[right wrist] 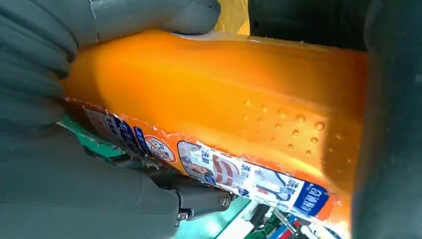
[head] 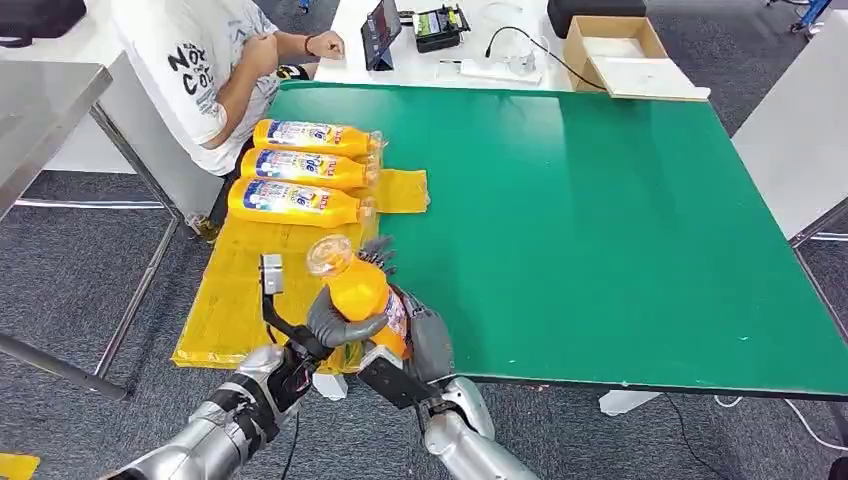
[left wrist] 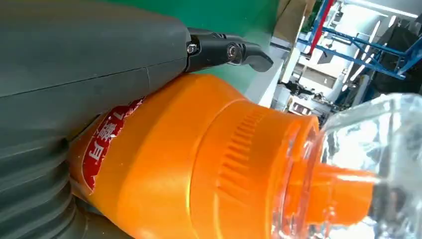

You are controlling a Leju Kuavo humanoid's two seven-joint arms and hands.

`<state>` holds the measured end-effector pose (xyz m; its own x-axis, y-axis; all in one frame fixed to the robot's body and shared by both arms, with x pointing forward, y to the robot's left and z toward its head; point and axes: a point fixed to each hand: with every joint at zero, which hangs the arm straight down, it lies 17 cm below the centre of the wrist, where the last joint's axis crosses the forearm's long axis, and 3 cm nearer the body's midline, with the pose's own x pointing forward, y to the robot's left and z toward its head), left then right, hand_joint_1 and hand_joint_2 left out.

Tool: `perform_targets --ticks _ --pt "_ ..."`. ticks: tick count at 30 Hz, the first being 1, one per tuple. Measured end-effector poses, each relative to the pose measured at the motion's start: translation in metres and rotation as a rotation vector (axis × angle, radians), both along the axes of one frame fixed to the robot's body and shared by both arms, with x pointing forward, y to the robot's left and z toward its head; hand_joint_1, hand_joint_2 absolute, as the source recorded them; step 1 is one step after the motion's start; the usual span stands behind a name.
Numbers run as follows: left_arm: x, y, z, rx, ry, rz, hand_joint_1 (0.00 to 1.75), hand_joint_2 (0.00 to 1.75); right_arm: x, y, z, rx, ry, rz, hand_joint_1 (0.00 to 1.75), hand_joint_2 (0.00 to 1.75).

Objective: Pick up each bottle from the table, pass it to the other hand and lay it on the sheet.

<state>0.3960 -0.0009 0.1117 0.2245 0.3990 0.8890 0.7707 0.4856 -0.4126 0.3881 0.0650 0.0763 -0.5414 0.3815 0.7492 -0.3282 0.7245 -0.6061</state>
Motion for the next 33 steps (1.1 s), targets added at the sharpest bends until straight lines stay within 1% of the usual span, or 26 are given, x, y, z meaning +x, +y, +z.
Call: perform_targets --ticks 1,14,15,16,17,18,19,21,22,24,26,29,31,33 --pt "0.001 0.0 0.0 0.007 -0.003 0.002 1.75 1.75 0.001 -0.001 0.0 0.0 0.0 -0.003 1.75 1.75" --pt "0.006 0.001 -0.002 0.011 0.003 0.033 1.75 1.75 0.004 -0.003 0.001 -0.01 -0.014 -0.022 1.75 1.75" --pt "0.006 0.001 -0.002 0.013 0.003 0.035 1.75 1.75 0.004 -0.003 0.001 -0.011 -0.016 -0.024 1.66 1.75" --pt "0.007 0.001 -0.002 0.014 0.003 0.036 1.75 1.75 0.005 -0.004 0.001 -0.013 -0.019 -0.029 1.43 1.75" --pt "0.007 0.001 -0.002 0.014 0.005 0.038 1.75 1.75 0.006 -0.004 0.001 -0.017 -0.022 -0.031 0.75 1.75" --pt "0.008 0.001 -0.002 0.015 0.006 0.04 1.75 1.75 0.007 -0.005 0.002 -0.02 -0.024 -0.035 0.49 1.75" --pt "0.008 0.001 -0.001 0.015 0.005 0.044 1.75 1.75 0.008 -0.005 0.003 -0.023 -0.029 -0.04 0.0 1.75" --pt "0.011 0.001 0.0 0.016 0.003 0.056 1.75 1.75 0.008 -0.004 0.004 -0.026 -0.035 -0.047 0.0 1.75" --pt "0.011 0.0 0.002 0.015 0.002 0.06 1.75 1.75 0.008 -0.005 0.004 -0.027 -0.034 -0.05 0.0 0.0" --pt "0.015 0.0 0.003 0.024 -0.004 0.084 1.75 1.75 0.01 -0.007 0.005 -0.026 -0.038 -0.062 0.0 0.0" --pt "0.023 0.001 0.005 0.054 -0.039 0.138 1.75 1.75 0.013 -0.009 0.006 -0.021 -0.041 -0.077 0.0 0.0" --pt "0.046 0.012 0.014 0.143 -0.143 0.296 1.75 1.75 0.018 -0.013 0.015 0.007 -0.054 -0.096 0.0 0.0" --pt "0.065 0.03 0.027 0.183 -0.207 0.425 1.75 1.75 0.021 -0.014 0.027 0.04 -0.072 -0.107 0.0 0.0" --pt "0.078 0.045 0.043 0.2 -0.264 0.515 1.75 1.75 0.024 -0.017 0.037 0.066 -0.087 -0.116 0.0 0.0"
